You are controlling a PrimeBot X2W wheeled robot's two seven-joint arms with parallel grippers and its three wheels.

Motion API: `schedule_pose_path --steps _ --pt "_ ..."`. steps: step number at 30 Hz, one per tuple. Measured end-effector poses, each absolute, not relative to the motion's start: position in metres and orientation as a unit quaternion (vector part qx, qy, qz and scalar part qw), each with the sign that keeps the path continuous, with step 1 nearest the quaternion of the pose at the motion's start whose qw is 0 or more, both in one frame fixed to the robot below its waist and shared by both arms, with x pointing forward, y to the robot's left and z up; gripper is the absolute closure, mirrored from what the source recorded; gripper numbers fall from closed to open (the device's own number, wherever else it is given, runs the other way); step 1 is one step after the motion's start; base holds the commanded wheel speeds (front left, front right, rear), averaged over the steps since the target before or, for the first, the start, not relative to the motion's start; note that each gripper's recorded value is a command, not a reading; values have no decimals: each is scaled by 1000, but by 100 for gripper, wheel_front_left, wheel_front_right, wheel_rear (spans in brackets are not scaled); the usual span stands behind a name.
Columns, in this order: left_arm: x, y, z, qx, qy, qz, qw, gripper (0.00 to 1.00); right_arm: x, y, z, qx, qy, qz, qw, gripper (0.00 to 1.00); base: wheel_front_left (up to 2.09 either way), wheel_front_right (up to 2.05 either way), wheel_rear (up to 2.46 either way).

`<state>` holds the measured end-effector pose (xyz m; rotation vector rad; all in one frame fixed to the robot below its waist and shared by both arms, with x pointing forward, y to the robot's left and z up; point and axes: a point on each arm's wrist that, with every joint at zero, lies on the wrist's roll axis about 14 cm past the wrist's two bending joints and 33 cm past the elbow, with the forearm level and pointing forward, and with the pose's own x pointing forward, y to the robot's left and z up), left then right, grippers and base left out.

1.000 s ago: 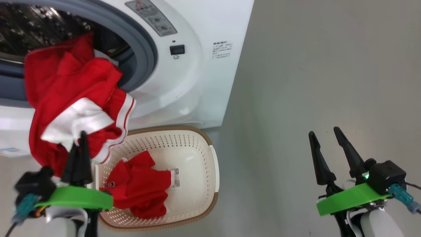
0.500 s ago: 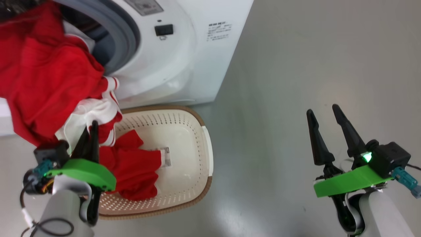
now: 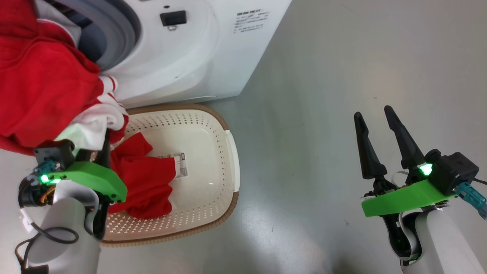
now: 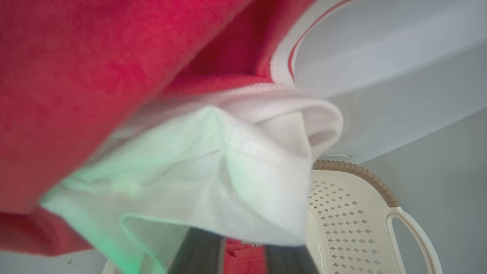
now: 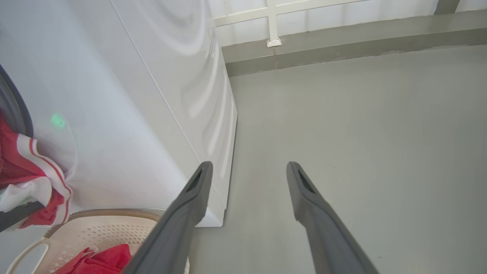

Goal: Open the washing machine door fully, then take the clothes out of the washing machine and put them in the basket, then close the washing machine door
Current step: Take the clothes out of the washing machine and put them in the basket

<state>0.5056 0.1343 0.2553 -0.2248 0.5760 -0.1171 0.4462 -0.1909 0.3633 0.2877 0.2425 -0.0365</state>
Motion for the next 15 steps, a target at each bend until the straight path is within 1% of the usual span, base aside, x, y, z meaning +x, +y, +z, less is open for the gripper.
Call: schedule_pose_path --steps 2,4,6,11,15 --pt "505 133 253 -111 286 -58 950 52 446 -192 362 142 122 -19 982 0 0 0 0" --pt "505 134 253 -110 287 -58 950 16 446 -192 363 143 121 -19 982 0 0 0 0" --pt "505 135 254 -110 286 -57 950 0 446 -191 363 143 120 -19 982 0 0 0 0" --pt "506 138 260 -113 280 -52 952 0 447 -189 366 144 117 -15 982 0 0 0 0" --pt "512 137 272 -120 260 -51 957 0 449 -186 370 146 113 -11 983 0 0 0 0"
